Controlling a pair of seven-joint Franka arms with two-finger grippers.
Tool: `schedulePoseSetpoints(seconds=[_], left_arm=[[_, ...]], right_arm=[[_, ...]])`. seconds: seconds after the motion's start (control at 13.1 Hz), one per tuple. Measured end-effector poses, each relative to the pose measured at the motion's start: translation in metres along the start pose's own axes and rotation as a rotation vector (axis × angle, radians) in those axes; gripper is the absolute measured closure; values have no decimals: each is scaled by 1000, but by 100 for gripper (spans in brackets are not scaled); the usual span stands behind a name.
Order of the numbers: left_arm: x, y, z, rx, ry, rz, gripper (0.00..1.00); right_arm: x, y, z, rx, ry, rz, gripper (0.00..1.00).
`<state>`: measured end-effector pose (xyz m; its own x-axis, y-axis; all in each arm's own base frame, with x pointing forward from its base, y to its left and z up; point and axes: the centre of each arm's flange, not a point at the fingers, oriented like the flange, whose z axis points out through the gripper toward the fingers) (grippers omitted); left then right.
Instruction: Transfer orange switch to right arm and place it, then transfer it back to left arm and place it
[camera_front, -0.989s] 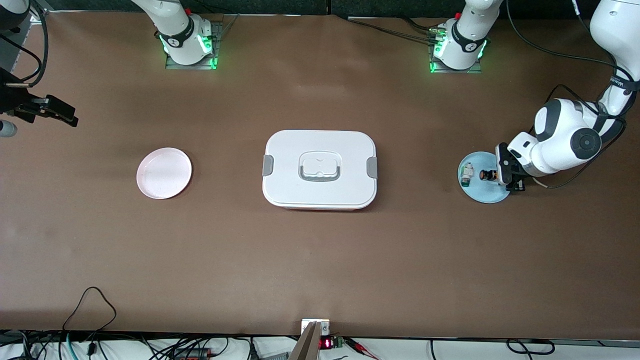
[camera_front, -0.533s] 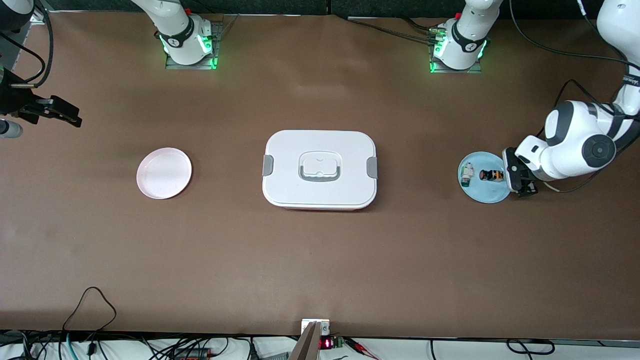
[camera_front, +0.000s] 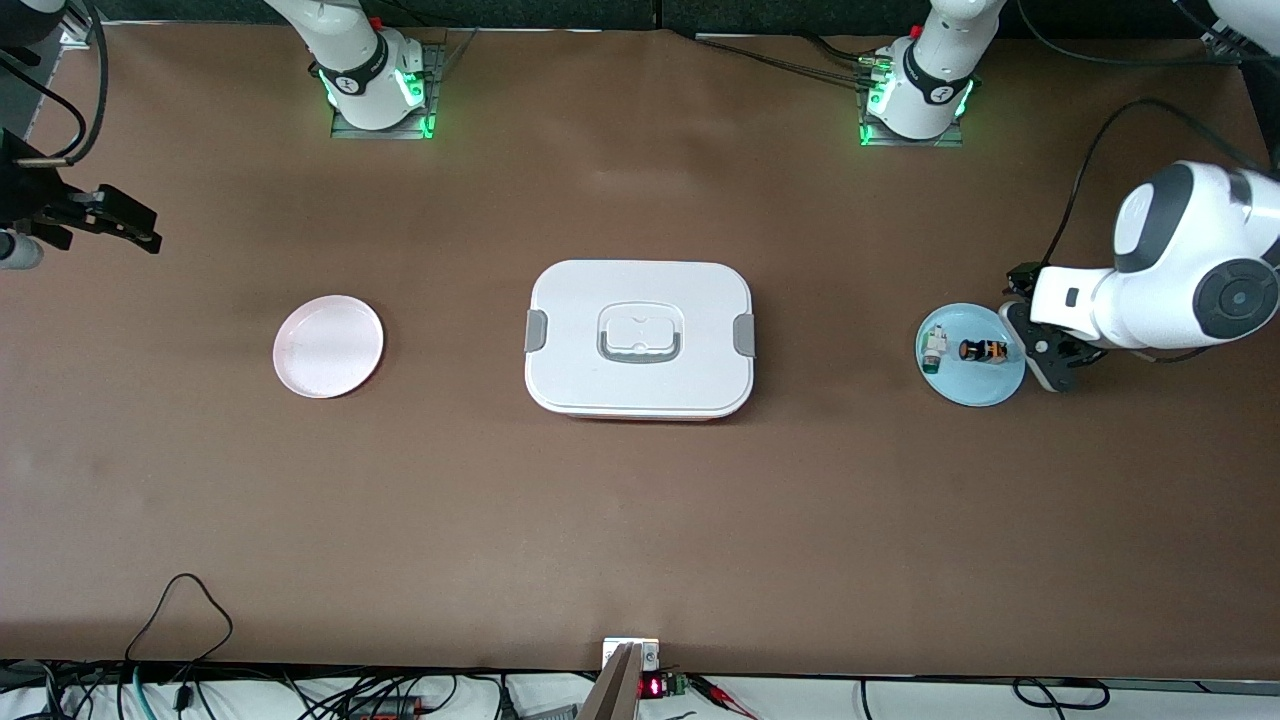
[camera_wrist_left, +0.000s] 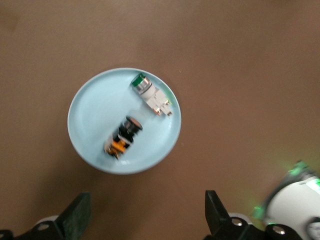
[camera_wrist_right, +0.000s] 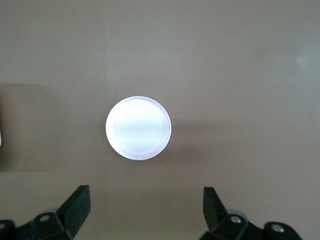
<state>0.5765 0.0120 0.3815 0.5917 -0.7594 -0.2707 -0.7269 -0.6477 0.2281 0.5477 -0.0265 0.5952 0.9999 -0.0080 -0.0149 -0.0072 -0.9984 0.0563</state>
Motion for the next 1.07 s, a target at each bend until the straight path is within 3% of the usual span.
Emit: schedulePoseSetpoints(seconds=[0.3, 0.61, 0.91, 1.07], left_arm=[[-21, 6, -98, 46, 37, -305, 0], [-44, 28, -166, 34, 51, -518, 0], [-48, 54, -208, 30, 135, -573, 0], [-40, 79, -222, 59, 141, -607, 0]], right_arm=[[-8, -5, 3, 4, -71, -13, 0], [-8, -6, 5, 6, -79, -15, 0], [-11, -7, 15, 6, -78, -17, 0], [-13, -7, 15, 5, -72, -17, 0]])
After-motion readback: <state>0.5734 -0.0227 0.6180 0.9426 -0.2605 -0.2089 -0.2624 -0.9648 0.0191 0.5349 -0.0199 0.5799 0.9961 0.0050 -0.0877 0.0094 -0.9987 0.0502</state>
